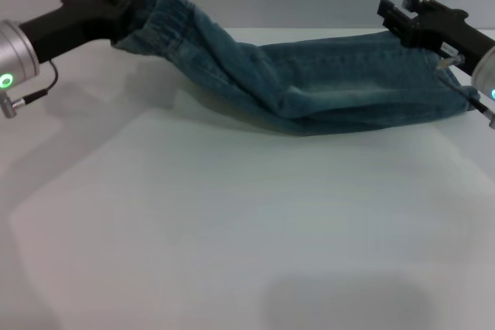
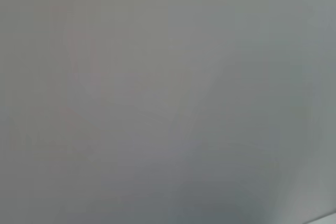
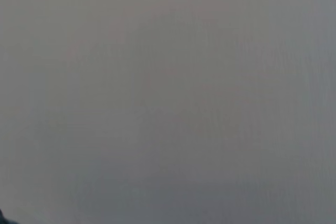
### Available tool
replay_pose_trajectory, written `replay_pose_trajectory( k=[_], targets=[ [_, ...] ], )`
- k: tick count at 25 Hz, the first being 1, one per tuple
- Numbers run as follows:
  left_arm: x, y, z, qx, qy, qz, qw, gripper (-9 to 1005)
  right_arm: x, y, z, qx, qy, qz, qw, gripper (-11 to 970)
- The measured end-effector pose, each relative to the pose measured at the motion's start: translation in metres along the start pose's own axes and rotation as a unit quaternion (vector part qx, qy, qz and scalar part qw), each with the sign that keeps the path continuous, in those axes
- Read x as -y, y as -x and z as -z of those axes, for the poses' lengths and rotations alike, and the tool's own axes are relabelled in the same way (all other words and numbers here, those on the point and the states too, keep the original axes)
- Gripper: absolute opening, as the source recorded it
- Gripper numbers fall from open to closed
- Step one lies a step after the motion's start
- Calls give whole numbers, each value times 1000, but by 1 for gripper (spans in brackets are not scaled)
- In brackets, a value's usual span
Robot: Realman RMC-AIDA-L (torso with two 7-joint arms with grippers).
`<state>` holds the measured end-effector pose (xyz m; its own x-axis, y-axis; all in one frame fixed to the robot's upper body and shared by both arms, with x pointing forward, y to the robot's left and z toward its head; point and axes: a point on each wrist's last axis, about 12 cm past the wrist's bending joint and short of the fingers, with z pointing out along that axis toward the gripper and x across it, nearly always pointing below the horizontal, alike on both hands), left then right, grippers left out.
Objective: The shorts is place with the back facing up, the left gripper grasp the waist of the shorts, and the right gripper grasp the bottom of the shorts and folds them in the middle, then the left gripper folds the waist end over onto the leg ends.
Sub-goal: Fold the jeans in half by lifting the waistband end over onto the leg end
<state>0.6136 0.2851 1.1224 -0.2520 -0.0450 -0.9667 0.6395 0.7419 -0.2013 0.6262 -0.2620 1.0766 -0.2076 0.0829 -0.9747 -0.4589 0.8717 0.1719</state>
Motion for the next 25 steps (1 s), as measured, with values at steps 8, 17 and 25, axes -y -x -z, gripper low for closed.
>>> replay_pose_trajectory(
  k=[8, 17, 25],
  targets=[
    [9, 23, -11, 24, -42, -13, 999, 25, -3, -3, -23, -55, -43, 3, 998, 454],
    [19, 49, -25, 43, -74, -34, 996, 26, -28, -3, -44, -90, -4, 37, 995, 453],
    [24, 69, -29, 58, -90, -52, 993, 23, -51, -7, -56, -117, 40, 62, 990, 454]
  ],
)
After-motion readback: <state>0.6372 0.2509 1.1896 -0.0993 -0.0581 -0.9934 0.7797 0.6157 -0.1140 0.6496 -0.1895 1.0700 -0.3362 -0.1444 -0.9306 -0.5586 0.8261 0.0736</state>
